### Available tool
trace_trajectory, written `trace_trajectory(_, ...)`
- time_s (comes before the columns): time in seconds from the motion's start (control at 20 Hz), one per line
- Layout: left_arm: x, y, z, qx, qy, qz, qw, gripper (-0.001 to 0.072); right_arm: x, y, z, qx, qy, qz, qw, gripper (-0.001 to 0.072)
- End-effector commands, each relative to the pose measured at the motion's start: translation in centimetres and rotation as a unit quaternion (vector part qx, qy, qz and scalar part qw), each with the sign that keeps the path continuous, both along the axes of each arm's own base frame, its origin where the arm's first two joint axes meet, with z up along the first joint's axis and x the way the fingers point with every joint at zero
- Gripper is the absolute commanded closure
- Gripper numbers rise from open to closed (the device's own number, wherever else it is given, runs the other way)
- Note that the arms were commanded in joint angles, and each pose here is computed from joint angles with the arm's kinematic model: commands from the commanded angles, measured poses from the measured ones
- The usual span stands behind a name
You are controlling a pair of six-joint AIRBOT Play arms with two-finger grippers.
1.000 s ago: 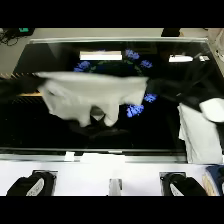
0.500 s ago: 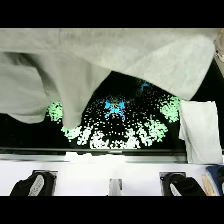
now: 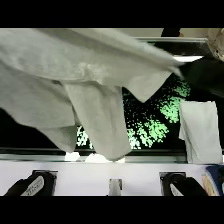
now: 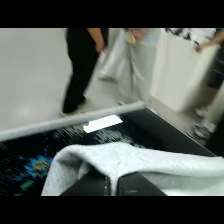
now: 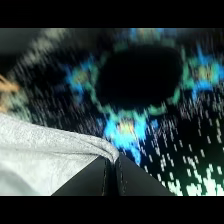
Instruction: Fold the shirts.
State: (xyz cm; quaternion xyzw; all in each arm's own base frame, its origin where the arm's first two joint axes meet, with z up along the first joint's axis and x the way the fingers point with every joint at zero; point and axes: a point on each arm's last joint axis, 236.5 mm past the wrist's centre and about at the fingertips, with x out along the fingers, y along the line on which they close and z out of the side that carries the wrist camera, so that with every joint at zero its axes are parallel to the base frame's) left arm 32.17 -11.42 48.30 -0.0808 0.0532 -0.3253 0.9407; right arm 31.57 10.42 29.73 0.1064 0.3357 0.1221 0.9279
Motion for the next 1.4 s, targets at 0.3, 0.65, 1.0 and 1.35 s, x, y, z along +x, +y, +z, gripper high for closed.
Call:
trace_trajectory(0.3, 17.9, -14.6, -31.3, -0.018, 0.367, -0.111, 0.923, 0.0667, -1.4, 4.0, -14.3, -0.050, 0.283, 0.129, 0.949, 0.0685)
trace_trajectory(0.65, 10.2, -18.8, -45.8, 0.042, 0.615, -0.189, 0.764, 0.0057, -3.1, 5.3, -16.9, -0.029, 0.326, 0.156, 0.932, 0.0685)
trace_trajectory(1.0, 9.1, -8.2, -44.3, 0.157, 0.606, -0.057, 0.778, 0.0122, -3.0, 5.3, -17.2, -0.034, 0.322, 0.164, 0.932, 0.0685)
trace_trajectory(1.35, -0.8, -9.0, -53.3, 0.055, 0.681, 0.004, 0.730, 0.0047, -1.8, 5.6, -16.9, -0.027, 0.299, 0.158, 0.941, 0.0684)
